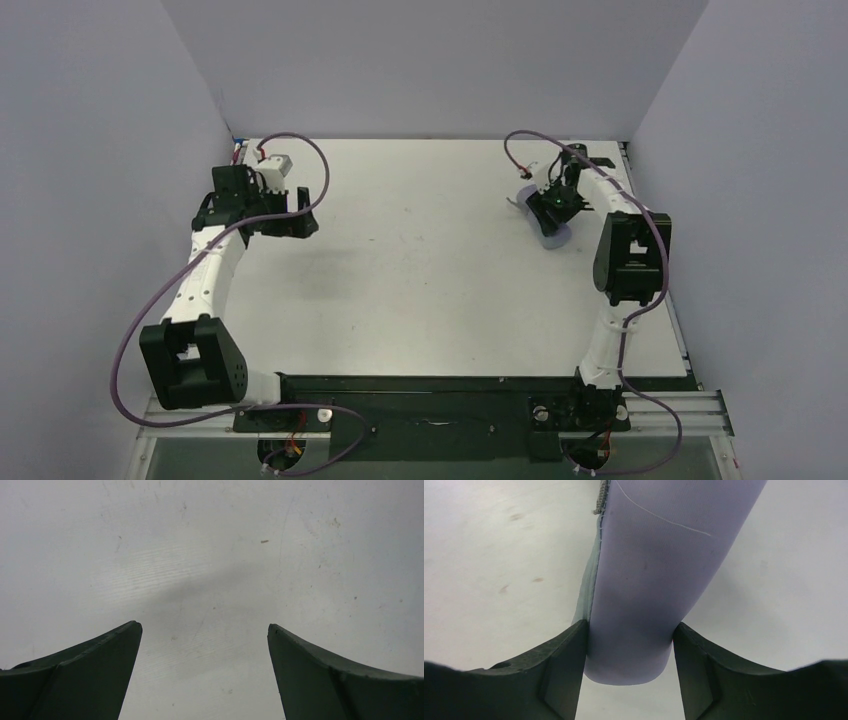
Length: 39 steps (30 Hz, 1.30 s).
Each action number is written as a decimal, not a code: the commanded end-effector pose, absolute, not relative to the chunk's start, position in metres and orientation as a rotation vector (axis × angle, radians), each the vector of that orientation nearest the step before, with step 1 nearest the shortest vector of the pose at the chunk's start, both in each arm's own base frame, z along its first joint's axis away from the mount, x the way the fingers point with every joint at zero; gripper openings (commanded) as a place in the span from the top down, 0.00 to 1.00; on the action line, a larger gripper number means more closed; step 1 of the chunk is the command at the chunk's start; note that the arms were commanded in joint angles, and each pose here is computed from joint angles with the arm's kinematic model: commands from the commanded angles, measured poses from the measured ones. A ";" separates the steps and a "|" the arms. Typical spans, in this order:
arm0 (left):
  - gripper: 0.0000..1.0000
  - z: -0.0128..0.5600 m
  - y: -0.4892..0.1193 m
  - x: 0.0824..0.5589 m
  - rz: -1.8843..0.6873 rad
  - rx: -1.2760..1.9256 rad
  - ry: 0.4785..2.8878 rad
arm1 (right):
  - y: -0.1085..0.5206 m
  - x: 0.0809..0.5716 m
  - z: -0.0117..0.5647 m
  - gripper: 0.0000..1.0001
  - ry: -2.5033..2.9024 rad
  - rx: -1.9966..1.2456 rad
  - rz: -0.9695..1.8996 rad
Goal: Open the umbrella
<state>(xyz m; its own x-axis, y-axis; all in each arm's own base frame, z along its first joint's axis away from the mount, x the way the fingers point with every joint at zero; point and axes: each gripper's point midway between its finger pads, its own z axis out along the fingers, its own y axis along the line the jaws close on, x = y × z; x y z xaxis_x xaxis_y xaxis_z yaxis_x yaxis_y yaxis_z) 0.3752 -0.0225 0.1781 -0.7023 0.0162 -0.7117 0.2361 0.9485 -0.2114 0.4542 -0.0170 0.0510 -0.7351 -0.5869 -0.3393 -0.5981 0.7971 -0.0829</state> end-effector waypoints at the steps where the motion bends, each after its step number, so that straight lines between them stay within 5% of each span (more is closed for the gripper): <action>1: 0.03 0.214 -0.010 0.364 -0.201 0.235 2.127 | 0.045 0.368 0.039 0.55 2.636 -1.358 0.287; 11: 0.03 0.218 -0.030 0.317 -0.233 0.323 1.942 | 0.102 0.318 0.034 0.52 2.332 -1.864 0.192; 17: 0.03 0.202 -0.072 0.287 -0.387 0.426 1.754 | 0.128 0.313 0.038 0.35 2.096 -1.998 0.136; 23: 0.03 0.186 -0.145 0.267 -0.556 0.518 1.639 | 0.144 0.328 0.067 0.15 2.021 -1.858 0.101; 30: 0.00 0.154 -0.200 0.282 -0.569 0.506 1.617 | 0.139 0.321 0.073 0.13 2.163 -1.651 0.139; 39: 0.15 0.122 -0.255 0.293 -0.567 0.570 1.614 | 0.124 0.323 0.060 0.12 2.286 -1.438 0.066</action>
<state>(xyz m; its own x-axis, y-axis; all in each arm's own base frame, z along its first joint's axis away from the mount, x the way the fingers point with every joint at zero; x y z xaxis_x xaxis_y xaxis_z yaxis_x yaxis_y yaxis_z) 0.2687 -0.2306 0.0795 -0.2692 0.1507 -0.9512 0.6680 0.7407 -0.0717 0.3063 0.1233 0.0473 -0.2880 -0.9048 -0.3138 -0.9331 0.3389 -0.1206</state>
